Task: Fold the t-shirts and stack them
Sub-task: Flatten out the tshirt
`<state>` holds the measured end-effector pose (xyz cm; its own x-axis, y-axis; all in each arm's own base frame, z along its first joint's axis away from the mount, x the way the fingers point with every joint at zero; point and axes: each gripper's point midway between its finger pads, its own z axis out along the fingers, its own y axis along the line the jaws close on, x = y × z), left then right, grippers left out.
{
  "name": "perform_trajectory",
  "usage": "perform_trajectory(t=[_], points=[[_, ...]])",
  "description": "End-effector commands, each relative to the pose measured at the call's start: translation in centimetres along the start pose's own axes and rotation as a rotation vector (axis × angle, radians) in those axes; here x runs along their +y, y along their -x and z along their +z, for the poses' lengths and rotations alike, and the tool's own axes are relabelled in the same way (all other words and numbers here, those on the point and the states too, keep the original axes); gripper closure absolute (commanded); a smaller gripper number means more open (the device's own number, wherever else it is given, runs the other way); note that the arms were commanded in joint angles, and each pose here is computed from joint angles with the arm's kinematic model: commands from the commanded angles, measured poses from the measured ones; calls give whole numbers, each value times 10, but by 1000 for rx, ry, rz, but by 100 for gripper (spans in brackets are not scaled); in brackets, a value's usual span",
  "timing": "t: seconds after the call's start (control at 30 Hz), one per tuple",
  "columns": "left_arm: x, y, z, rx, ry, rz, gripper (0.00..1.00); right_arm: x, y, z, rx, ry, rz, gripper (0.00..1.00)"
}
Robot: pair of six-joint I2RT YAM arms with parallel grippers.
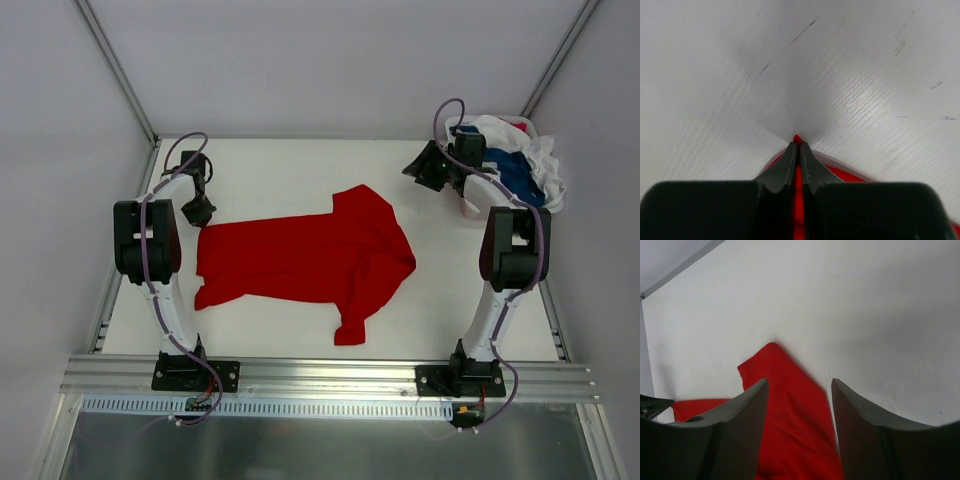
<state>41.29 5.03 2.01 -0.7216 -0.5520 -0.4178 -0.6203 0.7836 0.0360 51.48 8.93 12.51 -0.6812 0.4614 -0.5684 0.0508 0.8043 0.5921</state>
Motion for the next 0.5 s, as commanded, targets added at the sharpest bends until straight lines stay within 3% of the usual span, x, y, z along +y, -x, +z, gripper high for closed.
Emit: perform_trajectory(t=[0.0,0.47], points=[[4,-5,-9,16,4,9,100,8,-2,18,65,79,44,44],[1,-3,-10,11,-1,13,100,-1,-48,46,171,150,160,46]])
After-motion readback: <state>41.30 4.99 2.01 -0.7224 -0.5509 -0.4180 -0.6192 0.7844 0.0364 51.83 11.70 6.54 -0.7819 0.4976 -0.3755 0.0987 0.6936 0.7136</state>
